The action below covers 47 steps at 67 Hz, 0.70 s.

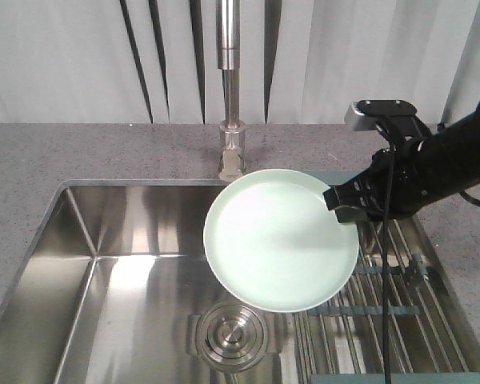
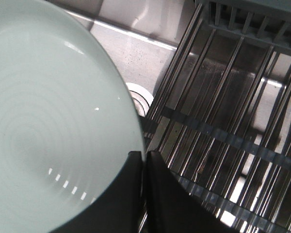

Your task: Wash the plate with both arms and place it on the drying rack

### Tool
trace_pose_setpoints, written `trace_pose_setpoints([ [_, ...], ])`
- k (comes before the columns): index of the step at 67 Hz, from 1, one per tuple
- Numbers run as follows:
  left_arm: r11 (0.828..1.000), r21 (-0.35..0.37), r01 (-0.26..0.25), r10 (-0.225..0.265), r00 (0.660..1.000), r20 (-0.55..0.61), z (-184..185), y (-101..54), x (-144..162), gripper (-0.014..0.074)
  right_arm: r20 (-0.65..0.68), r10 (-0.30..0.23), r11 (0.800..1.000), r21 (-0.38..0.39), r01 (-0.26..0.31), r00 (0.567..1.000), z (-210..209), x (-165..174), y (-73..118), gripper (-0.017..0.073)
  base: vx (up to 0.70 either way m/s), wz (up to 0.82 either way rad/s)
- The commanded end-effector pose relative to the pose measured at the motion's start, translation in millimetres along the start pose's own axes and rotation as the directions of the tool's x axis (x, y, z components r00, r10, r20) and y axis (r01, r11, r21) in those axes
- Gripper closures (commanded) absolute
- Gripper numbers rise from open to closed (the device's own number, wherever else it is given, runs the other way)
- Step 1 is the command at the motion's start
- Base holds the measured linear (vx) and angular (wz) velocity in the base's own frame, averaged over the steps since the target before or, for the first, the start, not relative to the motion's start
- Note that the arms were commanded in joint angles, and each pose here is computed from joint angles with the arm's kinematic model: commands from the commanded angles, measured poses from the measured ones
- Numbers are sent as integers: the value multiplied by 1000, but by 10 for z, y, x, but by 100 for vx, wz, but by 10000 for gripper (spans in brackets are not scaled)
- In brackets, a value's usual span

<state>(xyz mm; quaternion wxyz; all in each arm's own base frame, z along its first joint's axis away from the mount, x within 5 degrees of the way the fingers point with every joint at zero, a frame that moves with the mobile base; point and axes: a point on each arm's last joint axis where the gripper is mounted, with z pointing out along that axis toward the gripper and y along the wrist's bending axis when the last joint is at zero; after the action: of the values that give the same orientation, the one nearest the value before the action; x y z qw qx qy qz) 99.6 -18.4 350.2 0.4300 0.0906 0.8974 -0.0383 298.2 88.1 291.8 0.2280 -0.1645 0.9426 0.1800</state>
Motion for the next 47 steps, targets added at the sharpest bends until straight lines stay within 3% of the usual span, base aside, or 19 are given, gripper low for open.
trace_pose_setpoints([
  [1, 1000, -1, 13, -13, 997, 75, -50, 2, -108, 8, 105, -1, 1000, -5, 2, 994, -204, 10, 80, 561, 0, 0],
  [17, 1000, -1, 13, -13, 997, 75, -50, 2, -108, 8, 86, -13, 1000, -20, 15, 996, -227, 256, 184, 561, 0, 0],
  [47, 1000, -1, 13, -13, 997, 75, -50, 2, -108, 8, 73, -106, 986, -123, 114, 992, -29, 269, 727, 561, 0, 0],
])
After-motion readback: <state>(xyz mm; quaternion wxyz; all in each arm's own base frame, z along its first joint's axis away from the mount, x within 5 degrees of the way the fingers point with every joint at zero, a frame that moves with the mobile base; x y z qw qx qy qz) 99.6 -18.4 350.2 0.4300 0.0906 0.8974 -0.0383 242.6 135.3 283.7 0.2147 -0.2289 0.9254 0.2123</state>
